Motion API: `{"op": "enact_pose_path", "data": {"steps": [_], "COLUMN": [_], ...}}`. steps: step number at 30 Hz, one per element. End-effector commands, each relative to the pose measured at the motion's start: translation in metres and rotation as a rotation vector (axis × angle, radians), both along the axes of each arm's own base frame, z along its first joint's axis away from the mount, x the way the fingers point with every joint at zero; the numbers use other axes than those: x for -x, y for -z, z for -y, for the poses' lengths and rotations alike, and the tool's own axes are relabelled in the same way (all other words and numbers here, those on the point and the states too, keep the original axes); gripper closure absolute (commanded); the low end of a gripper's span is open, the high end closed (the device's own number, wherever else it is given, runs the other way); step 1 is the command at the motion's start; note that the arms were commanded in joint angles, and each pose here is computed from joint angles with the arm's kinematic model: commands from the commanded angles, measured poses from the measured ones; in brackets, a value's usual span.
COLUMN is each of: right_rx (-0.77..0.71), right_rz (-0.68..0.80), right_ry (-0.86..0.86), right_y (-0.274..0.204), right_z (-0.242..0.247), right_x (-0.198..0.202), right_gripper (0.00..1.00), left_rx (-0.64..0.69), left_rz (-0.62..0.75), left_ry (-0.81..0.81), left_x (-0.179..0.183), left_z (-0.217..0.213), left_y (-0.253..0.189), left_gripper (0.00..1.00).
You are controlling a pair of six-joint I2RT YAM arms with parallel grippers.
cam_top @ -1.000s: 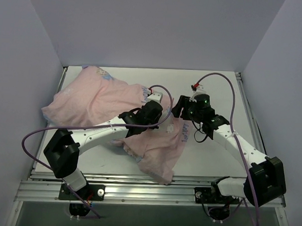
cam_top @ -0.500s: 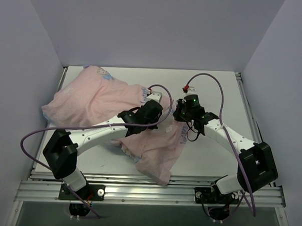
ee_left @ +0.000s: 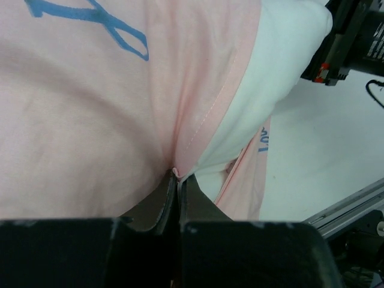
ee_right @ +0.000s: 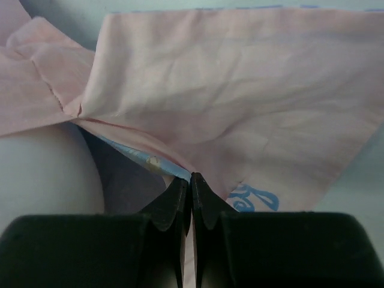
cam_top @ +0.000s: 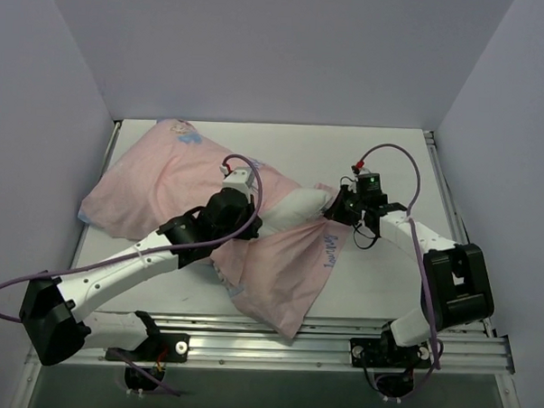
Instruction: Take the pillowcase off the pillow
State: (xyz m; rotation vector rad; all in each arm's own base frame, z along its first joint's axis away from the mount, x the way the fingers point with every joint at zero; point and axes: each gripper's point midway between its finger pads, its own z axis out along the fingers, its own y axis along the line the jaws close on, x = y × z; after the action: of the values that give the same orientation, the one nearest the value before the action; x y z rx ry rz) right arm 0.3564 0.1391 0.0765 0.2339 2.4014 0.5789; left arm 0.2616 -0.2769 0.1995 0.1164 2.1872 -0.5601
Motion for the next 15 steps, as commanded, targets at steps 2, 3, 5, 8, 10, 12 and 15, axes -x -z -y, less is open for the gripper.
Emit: {"op": "enact_pose_path", "data": {"steps": [2, 3, 5, 8, 10, 12, 15], "right_rx": [0.057, 0.05, 0.036, 0.034, 0.04, 0.03, -0.013], "right_rz": [0.032, 0.046, 0.045, 0.122, 0.218, 0.297, 0.304], "right_ry": [0.025, 0.016, 0.028, 0.069, 0.033, -0.055, -0.124], "right_y": [0.001, -0.007, -0.015, -0.05, -0.083, -0.11, -0.128], "right_z": [0.003, -0.002, -0.005, 0.0, -0.005, -0.024, -0.046], "right_x": [-0.007, -0.005, 0.003, 0.008, 0.013, 0.025, 0.042], "right_gripper": [1.0, 1.0, 0.98, 0.76, 0.57, 0.5, 0.47], "left_rx": [0.078, 0.09, 0.079, 0.099, 0.109, 0.116, 0.106], "left_rz": [0.037, 0.032, 0.015, 0.012, 0.006, 0.018, 0.002], "left_ry": [-0.079, -0.07, -0.051, -0.019, 0.0, 0.02, 0.026], "left_x": [-0.023, -0.029, -0.04, -0.056, -0.066, -0.074, -0.082], "left_z": [-0.021, -0.017, -0.002, 0.022, 0.035, 0.043, 0.049], "left_y": [-0.027, -0.028, -0.022, -0.024, -0.026, -0.034, -0.03], "left_gripper": [0.98, 0.98, 0.98, 0.98, 0.98, 0.98, 0.98]}}
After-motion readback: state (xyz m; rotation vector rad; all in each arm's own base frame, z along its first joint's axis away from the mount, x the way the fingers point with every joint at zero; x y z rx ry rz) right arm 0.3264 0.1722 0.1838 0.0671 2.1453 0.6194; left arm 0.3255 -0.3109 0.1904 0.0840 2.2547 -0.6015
